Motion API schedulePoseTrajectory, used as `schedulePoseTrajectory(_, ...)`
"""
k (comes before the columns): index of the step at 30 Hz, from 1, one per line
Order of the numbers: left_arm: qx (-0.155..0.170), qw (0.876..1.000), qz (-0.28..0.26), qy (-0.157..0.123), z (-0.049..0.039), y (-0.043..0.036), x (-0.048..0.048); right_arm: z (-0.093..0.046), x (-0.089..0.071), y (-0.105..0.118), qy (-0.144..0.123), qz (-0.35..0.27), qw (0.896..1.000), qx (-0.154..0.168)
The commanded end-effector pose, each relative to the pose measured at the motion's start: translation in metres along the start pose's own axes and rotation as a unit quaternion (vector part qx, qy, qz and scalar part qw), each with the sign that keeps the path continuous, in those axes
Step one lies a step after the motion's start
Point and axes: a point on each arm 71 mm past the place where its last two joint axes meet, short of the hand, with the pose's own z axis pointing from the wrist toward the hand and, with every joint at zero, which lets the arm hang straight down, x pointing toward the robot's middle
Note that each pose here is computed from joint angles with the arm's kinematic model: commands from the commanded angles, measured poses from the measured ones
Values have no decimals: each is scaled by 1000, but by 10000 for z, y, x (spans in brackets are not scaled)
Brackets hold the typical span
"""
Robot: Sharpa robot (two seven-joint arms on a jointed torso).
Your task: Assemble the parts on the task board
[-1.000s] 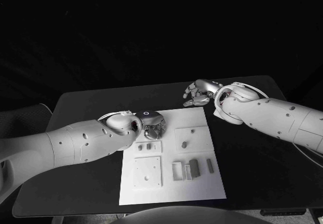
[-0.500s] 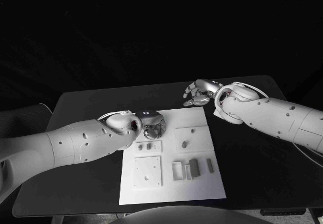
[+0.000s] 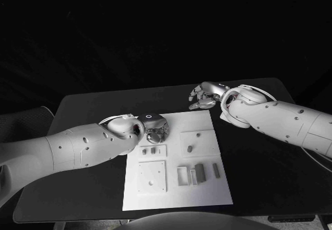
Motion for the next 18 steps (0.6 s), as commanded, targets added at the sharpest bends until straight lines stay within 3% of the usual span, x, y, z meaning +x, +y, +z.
schedulePoseTrajectory(1, 6, 1000, -13, -12, -23, -15, -15, -1, 9, 9, 5, 0, 1000, -5)
schedulePoseTrajectory(9, 8, 999, -27, -21, -134, -21, -36, -9, 3, -8, 4, 0, 1000, -4)
schedulePoseTrajectory(18, 11, 999, -34, -41, -246, -24, -167, -14, -1, -25, 4, 0, 1000, -2)
